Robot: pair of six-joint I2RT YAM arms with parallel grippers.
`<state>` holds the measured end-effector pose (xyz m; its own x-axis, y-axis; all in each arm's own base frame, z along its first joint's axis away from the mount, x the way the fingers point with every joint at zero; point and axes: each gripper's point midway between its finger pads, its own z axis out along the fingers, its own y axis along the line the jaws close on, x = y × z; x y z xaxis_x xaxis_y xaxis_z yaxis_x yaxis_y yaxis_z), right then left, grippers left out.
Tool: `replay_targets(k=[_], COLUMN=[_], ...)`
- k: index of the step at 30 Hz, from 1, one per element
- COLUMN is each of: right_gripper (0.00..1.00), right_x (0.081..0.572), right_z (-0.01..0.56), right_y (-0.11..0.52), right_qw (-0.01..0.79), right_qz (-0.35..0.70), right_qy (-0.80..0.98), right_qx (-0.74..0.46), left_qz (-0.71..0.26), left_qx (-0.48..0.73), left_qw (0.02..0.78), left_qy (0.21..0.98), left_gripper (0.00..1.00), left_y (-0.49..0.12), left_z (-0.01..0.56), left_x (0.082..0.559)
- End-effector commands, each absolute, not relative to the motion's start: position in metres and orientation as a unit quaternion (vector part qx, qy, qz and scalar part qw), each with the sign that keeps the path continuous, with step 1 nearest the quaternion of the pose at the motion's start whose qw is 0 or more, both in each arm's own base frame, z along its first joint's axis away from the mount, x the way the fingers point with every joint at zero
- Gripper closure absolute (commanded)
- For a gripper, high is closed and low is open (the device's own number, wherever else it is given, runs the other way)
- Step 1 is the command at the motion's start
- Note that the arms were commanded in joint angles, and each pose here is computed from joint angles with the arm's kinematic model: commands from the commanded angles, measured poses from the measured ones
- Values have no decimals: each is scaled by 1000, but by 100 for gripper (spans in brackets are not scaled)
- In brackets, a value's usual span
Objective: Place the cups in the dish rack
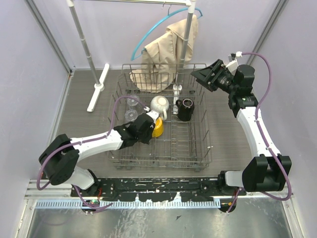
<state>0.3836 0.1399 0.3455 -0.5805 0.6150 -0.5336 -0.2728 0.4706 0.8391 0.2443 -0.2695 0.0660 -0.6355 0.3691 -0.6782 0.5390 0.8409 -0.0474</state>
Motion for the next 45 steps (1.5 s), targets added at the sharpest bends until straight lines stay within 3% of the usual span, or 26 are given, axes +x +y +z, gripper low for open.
replay_targets(k=[1,6,17,23,27,45], right_gripper=[29,29,29,29,29,29], right_x=[383,383,382,382,383,384], right_z=[364,365,366,367,367,361], right_y=[146,148,149,149,149,148], right_qw=[462,461,459,460,459,455], right_qz=[515,517,518,518,517,514], right_qy=[717,716,717,716,717,721], right_qx=[90,88,88,87,87,94], left_qz=[-97,-89,-99,-114,-116,-118], left_qx=[255,260,265,269,267,230], left_qw=[346,344,333,332,339,391], left_qy=[898,898,899,897,895,883], left_gripper=[100,98,66,44,36,30], left_y=[-260,-261,-266,-272,-271,-250], left_z=[58,51,45,49,57,113], left_x=[238,234,225,221,221,222])
